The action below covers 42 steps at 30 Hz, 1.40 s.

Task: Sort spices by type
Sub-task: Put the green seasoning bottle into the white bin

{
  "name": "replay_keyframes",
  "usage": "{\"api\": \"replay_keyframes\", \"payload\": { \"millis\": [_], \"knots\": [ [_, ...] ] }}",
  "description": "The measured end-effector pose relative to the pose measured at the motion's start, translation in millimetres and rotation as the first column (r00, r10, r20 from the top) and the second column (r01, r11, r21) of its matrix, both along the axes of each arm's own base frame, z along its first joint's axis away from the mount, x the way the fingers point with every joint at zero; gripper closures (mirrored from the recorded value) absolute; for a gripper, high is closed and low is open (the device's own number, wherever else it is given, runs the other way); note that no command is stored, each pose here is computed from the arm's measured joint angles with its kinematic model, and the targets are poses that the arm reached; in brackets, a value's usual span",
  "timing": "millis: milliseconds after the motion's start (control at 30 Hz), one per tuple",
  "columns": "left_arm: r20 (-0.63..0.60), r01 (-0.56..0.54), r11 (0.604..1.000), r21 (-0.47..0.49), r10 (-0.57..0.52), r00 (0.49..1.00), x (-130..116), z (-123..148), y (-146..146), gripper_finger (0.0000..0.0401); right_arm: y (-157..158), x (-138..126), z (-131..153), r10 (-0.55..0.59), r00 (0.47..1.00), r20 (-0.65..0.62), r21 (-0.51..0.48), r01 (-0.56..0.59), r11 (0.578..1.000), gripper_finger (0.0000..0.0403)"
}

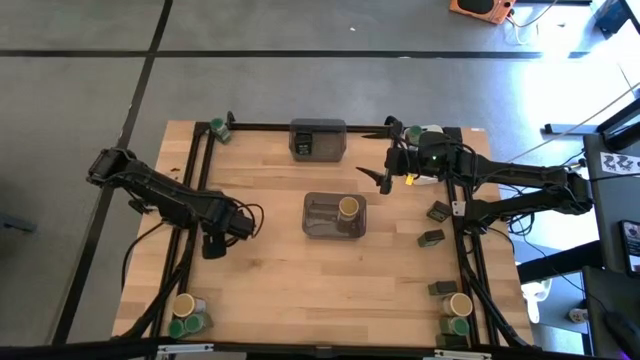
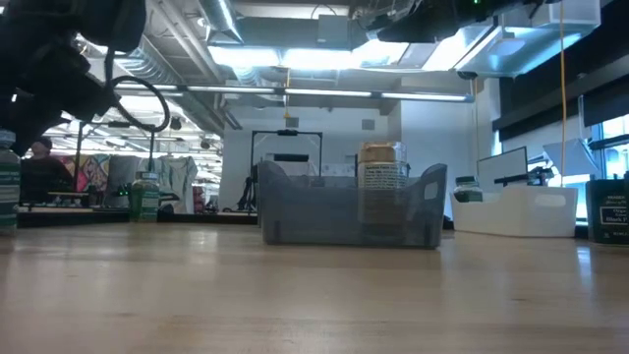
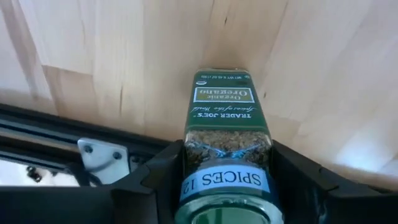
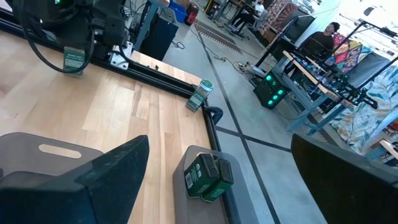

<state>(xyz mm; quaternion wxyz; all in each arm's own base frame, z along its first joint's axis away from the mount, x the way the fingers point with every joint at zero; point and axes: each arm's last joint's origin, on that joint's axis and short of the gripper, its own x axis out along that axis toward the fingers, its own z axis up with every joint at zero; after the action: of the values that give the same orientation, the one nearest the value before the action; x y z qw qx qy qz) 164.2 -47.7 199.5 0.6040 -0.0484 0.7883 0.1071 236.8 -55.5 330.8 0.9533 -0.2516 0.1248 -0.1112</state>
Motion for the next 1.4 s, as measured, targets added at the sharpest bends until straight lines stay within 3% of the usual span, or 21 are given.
{"api": "replay_keyframes", "payload": {
  "millis": [233, 467, 633, 767, 933, 1200, 1400],
  "knots": [
    [0.146, -0.075, 0.997, -0.025, 0.078, 0.986, 23.0, 25.2, 9.7, 0.0201, 0.0, -0.2, -0.8, 0.0, 1.0, -0.009, 0.002, 0.0, 1.0, 0.0013],
    [0.358, -0.163, 0.985, -0.049, 0.17, 0.918, 50.0, 56.1, 29.3, 0.0205, 0.0, -0.2, -1.1, 0.0, 1.0, -0.011, 0.002, 0.0, 1.0, 0.0013],
    [0.498, -0.154, 0.987, -0.037, 0.151, 0.854, 65.4, 68.5, 45.4, 0.0201, 0.1, -0.2, -1.2, 0.0, 1.0, -0.012, 0.004, 0.0, 1.0, 0.0013],
    [0.553, -0.158, 0.987, 0.027, 0.116, 0.825, 70.8, 70.9, 63.0, 0.02, 0.1, -0.2, -1.2, 0.0, 1.0, -0.012, 0.005, 0.0, 1.0, 0.0013],
    [0.553, -0.178, 0.981, 0.078, 0.106, 0.826, 80.5, 62.8, 88.5, 0.0199, 0.0, -0.2, -1.1, 0.0, 1.0, -0.011, 0.005, 0.0, 1.0, 0.0013],
    [0.437, -0.161, 0.982, 0.104, 0.1, 0.894, 114.8, 45.0, 126.2, 0.0199, 0.0, -0.2, -0.9, 0.0, 1.0, -0.008, 0.004, 0.001, 1.0, 0.0013],
    [0.323, -0.082, 0.992, 0.098, 0.047, 0.945, 148.9, 33.7, 150.1, 0.0198, 0.0, -0.2, -1.1, -0.001, 1.0, -0.011, 0.005, 0.001, 1.0, 0.0013]
  ]
}}
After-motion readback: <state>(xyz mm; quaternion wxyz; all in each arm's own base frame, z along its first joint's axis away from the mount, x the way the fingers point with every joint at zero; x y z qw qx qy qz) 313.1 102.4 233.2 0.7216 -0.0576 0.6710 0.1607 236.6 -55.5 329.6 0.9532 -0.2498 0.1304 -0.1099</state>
